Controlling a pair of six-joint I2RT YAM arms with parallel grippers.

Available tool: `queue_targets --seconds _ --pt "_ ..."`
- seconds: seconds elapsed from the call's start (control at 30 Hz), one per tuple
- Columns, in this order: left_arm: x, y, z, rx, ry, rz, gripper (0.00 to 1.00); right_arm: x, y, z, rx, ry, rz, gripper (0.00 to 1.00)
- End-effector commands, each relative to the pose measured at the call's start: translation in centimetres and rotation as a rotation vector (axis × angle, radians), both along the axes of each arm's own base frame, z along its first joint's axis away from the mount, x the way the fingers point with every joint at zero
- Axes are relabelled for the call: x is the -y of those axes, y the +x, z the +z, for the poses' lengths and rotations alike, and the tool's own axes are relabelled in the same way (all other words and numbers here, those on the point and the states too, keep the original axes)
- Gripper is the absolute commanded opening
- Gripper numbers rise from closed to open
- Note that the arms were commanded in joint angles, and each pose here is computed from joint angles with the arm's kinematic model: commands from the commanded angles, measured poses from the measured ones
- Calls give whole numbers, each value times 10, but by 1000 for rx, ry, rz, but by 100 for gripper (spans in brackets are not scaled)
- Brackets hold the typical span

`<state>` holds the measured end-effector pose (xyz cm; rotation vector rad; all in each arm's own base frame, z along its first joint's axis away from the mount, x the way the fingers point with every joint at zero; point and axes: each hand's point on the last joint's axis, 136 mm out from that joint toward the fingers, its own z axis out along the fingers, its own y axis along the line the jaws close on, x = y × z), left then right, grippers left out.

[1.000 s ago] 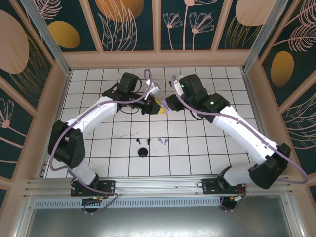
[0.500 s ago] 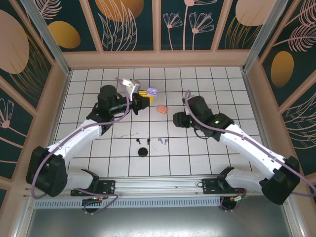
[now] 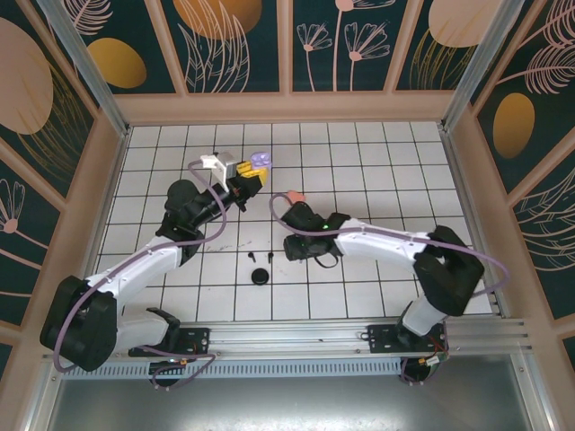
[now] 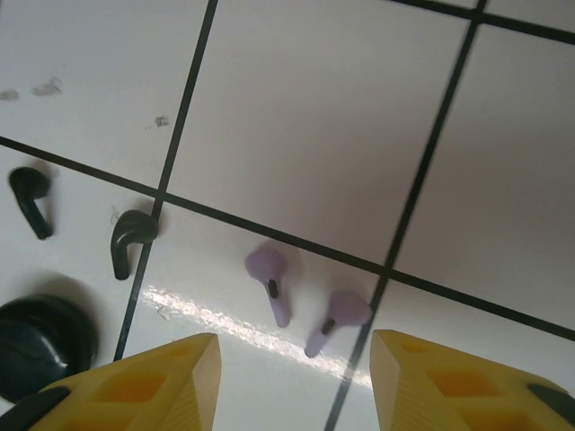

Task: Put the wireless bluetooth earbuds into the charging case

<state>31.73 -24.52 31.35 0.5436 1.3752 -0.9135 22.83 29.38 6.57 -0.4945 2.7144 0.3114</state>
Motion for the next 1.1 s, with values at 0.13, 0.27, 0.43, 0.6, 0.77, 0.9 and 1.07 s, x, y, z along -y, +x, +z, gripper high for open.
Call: queue_targets --seconds 0.13,0.27,0.43,0.6,0.77,0.9,1.07 --pt "-43 -19 44 259 -136 193 0 -11 11 -10 22 -100 41 44" --pt "-52 -20 44 253 -143 237 0 -12 11 -18 4 -119 57 42" --pt "-59 -22 49 240 -182 257 0 -13 7 -26 -20 -126 76 40" --pt "-57 -23 53 231 -194 238 0 -14 3 -32 -37 -125 88 39" --pt "-53 -22 53 214 -200 219 0 -16 2 -36 -47 -128 98 38" --pt "-52 -21 53 205 -204 211 0 -17 2 -42 -56 -135 109 38" --pt "-51 -20 54 203 -200 206 0 -19 1 -48 -65 -141 123 37"
